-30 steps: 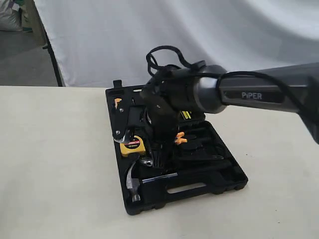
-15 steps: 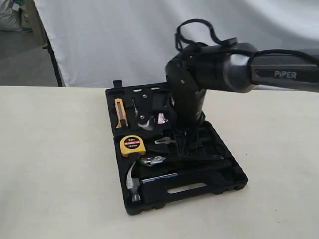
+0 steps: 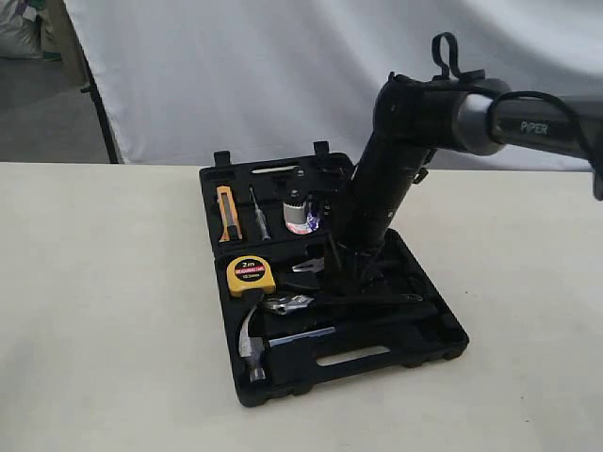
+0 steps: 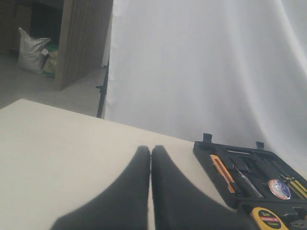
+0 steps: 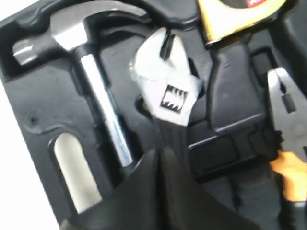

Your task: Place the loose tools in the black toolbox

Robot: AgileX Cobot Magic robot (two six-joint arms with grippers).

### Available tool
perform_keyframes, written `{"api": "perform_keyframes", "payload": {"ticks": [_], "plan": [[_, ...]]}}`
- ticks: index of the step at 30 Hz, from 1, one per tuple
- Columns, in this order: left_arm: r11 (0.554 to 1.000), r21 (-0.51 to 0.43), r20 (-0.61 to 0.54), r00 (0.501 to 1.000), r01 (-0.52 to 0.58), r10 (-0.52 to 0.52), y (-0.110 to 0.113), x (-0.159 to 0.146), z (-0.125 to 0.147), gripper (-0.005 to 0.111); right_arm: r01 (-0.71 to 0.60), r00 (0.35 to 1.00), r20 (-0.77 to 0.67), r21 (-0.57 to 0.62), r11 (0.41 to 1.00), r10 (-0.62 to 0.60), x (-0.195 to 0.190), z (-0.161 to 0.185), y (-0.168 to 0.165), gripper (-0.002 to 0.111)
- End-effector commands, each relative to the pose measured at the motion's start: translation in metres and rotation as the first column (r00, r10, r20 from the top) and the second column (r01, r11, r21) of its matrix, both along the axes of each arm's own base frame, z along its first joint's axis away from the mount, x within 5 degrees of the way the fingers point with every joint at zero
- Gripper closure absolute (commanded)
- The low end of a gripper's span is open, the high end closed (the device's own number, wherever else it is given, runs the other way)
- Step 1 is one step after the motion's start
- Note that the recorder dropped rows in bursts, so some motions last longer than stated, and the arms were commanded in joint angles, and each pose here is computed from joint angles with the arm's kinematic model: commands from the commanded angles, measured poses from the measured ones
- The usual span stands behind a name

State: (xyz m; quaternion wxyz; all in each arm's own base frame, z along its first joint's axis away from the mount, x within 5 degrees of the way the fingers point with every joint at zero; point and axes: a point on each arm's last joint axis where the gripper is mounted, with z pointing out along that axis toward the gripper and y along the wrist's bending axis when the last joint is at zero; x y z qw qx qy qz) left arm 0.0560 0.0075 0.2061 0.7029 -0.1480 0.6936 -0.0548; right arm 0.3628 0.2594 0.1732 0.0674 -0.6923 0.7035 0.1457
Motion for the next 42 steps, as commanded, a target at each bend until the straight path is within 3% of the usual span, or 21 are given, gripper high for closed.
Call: {"api": "perform_keyframes", "payload": {"ticks": [1, 4, 11, 14, 23, 28, 42], "plan": [[1.000, 0.001, 0.013, 1.000, -0.026, 0.026, 0.001, -0.001, 0.002, 0.106, 0.087, 0.996, -0.021, 0.011, 0.996, -0.087, 0.010, 0.009, 0.004, 0.108], [1.000, 0.001, 0.013, 1.000, -0.026, 0.026, 0.001, -0.001, 0.002, 0.106, 0.172, 0.983, 0.064, -0.030, 0.985, -0.170, 0.017, 0.006, 0.004, 0.107], [1.000, 0.001, 0.013, 1.000, -0.026, 0.026, 0.001, -0.001, 0.002, 0.106, 0.176, 0.982, 0.085, -0.090, 0.980, -0.169, 0.016, 0.000, 0.004, 0.063], [1.000, 0.001, 0.013, 1.000, -0.026, 0.026, 0.001, -0.001, 0.002, 0.106, 0.160, 0.985, 0.077, -0.103, 0.982, -0.152, 0.017, -0.009, 0.005, 0.055], [1.000, 0.001, 0.013, 1.000, -0.026, 0.026, 0.001, -0.001, 0.002, 0.106, 0.015, 0.998, 0.058, -0.133, 0.991, -0.008, 0.018, -0.037, 0.006, 0.055], [1.000, 0.001, 0.013, 1.000, -0.026, 0.026, 0.001, -0.001, 0.002, 0.106, 0.010, 1.000, 0.022, -0.155, 0.988, -0.006, 0.018, -0.054, 0.006, 0.055], [1.000, 0.001, 0.013, 1.000, -0.026, 0.026, 0.001, -0.001, 0.002, 0.106, 0.014, 0.998, 0.055, -0.134, 0.991, -0.007, 0.018, -0.035, 0.005, 0.055]]}}
